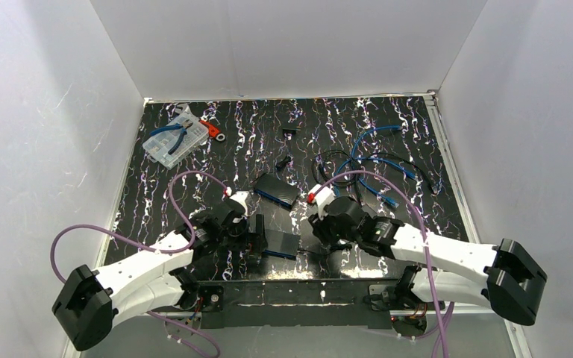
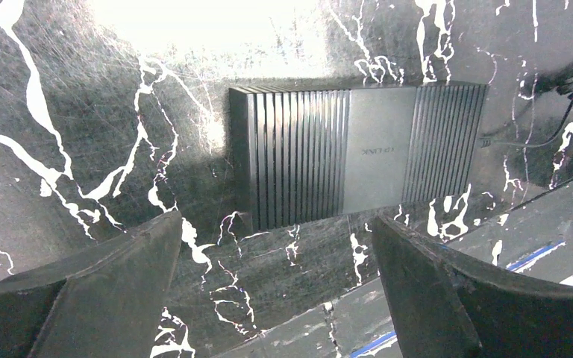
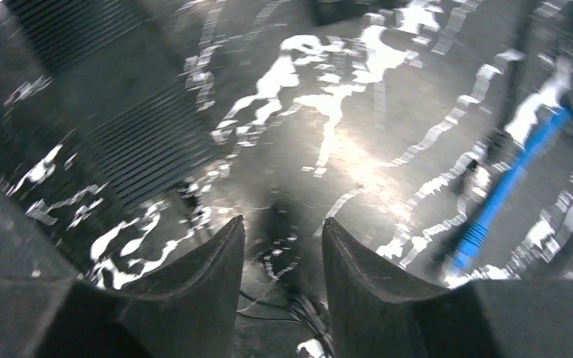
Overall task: Insert the plug into the switch port
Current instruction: Insert the power into the switch port, then pick up the power from the center of the board.
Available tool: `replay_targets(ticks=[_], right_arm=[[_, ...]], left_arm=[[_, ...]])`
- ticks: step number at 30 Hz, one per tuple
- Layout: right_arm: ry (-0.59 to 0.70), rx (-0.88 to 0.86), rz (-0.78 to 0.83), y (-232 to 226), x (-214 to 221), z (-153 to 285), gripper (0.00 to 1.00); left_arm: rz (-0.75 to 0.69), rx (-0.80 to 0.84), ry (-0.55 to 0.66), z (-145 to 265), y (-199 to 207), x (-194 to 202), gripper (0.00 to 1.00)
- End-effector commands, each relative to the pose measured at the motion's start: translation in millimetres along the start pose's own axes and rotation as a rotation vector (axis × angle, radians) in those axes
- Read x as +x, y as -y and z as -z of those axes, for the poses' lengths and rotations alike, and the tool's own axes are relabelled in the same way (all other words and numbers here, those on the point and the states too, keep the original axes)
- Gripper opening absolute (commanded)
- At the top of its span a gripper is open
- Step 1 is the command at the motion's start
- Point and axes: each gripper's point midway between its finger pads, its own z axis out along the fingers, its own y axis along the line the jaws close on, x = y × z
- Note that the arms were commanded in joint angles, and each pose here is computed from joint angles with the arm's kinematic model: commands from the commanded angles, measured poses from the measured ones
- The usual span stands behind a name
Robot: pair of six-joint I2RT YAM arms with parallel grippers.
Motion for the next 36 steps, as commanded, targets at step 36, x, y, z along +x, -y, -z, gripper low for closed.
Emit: replay_targets(ticks=[36], right_arm=[[-0.2, 0.645, -0.748, 174, 30, 35, 0.76]], left_arm=[[-0.068, 0.107, 0.027, 4, 25, -15, 0.98]])
